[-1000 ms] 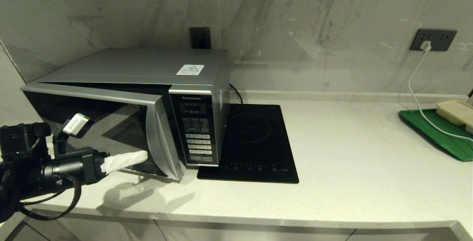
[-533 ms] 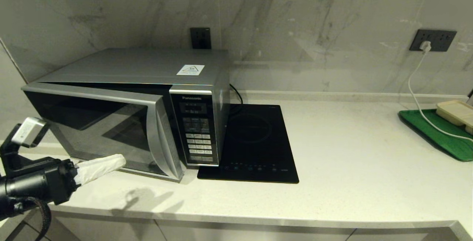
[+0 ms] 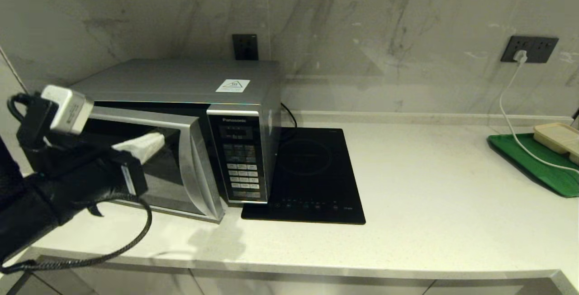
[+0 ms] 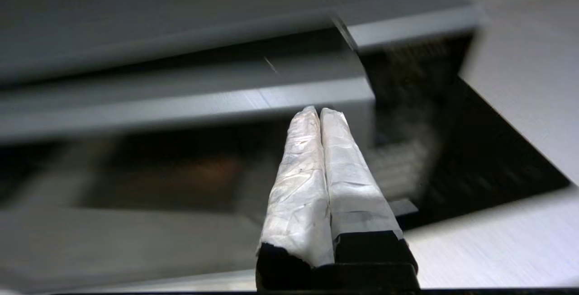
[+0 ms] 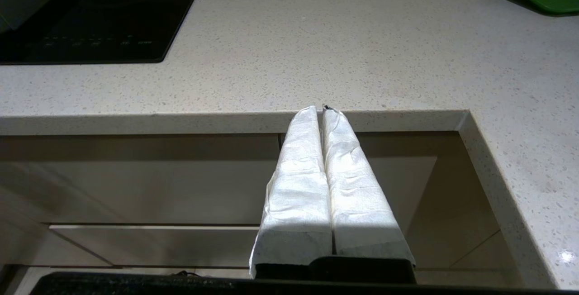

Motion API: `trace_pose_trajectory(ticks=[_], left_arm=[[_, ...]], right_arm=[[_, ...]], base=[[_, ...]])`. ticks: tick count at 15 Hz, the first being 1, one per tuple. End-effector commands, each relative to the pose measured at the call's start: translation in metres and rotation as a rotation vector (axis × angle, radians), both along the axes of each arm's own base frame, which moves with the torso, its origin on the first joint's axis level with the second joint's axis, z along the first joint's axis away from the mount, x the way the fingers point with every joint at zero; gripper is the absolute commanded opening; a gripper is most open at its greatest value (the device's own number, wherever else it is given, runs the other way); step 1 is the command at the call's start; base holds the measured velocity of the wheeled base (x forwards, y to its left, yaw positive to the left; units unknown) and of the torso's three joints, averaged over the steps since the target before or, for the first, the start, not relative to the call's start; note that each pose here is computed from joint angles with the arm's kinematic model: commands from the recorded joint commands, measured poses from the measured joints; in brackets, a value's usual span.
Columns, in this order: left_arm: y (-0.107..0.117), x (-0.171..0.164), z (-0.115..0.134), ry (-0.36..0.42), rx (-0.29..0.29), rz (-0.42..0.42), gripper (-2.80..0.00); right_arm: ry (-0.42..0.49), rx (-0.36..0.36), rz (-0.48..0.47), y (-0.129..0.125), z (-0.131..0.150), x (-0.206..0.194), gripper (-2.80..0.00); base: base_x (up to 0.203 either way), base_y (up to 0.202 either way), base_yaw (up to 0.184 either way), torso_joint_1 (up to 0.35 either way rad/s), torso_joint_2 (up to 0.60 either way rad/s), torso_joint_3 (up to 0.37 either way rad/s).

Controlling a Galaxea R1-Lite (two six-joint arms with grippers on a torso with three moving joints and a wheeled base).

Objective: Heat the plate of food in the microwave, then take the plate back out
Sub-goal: Open the microwave oven

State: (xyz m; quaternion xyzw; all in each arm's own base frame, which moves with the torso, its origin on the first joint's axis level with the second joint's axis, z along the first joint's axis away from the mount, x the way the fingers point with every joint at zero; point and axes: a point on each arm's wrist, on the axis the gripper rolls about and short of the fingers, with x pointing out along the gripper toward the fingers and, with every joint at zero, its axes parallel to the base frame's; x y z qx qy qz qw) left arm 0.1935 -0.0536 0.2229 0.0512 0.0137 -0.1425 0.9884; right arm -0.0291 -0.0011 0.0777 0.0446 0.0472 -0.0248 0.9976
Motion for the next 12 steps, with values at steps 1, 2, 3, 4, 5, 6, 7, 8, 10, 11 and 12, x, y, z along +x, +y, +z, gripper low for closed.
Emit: trace_pose_trajectory(ticks=[1, 2, 3, 4, 5, 6, 7, 8, 10, 11, 12], left_arm=[[-0.014, 0.009, 0.036, -0.126, 0.047, 0.165, -2.80], [-0.017, 0.015, 0.045, -0.152, 0.064, 0.188, -2.80], [-0.019, 0.017, 0.054, -0.174, 0.072, 0.206, -2.80], [-0.021, 0.017, 0.061, -0.184, 0.082, 0.210, -2.80], [-0.022, 0.018, 0.065, -0.163, 0.098, 0.207, -2.80], [-0.022, 0.018, 0.065, -0.128, 0.117, 0.201, -2.80], [-0.023, 0.017, 0.064, -0.078, 0.141, 0.193, -2.80], [-0.024, 0.016, 0.063, -0.019, 0.171, 0.180, -2.80], [-0.025, 0.014, 0.073, 0.074, 0.201, 0.168, -2.80], [-0.026, 0.015, 0.084, 0.116, 0.189, 0.167, -2.80], [-0.027, 0.018, 0.094, 0.156, 0.167, 0.167, -2.80]], right_arm=[[0.001, 0.000, 0.001, 0.000, 0.000, 0.000, -2.80], [0.002, 0.002, 0.001, 0.000, 0.000, 0.000, -2.80], [0.002, 0.001, 0.001, 0.000, 0.000, 0.000, -2.80], [0.002, 0.000, 0.000, 0.000, 0.000, 0.000, -2.80], [0.002, 0.001, -0.001, 0.000, 0.000, 0.000, -2.80], [0.002, 0.002, -0.001, 0.000, 0.000, 0.000, -2.80], [0.002, 0.001, 0.001, 0.000, 0.000, 0.000, -2.80], [0.002, 0.000, 0.001, 0.000, 0.000, 0.000, -2.80], [0.002, 0.001, 0.000, 0.000, 0.000, 0.000, -2.80], [0.002, 0.002, 0.000, 0.000, 0.000, 0.000, -2.80], [0.002, 0.002, 0.000, 0.000, 0.000, 0.000, -2.80]], base=[[0.000, 0.000, 0.000, 0.000, 0.00, 0.000], [0.000, 0.000, 0.000, 0.000, 0.00, 0.000], [0.000, 0.000, 0.000, 0.000, 0.00, 0.000], [0.000, 0.000, 0.000, 0.000, 0.00, 0.000], [0.000, 0.000, 0.000, 0.000, 0.00, 0.000], [0.000, 0.000, 0.000, 0.000, 0.00, 0.000], [0.000, 0.000, 0.000, 0.000, 0.00, 0.000], [0.000, 0.000, 0.000, 0.000, 0.00, 0.000], [0.000, 0.000, 0.000, 0.000, 0.00, 0.000], [0.000, 0.000, 0.000, 0.000, 0.00, 0.000], [0.000, 0.000, 0.000, 0.000, 0.00, 0.000]])
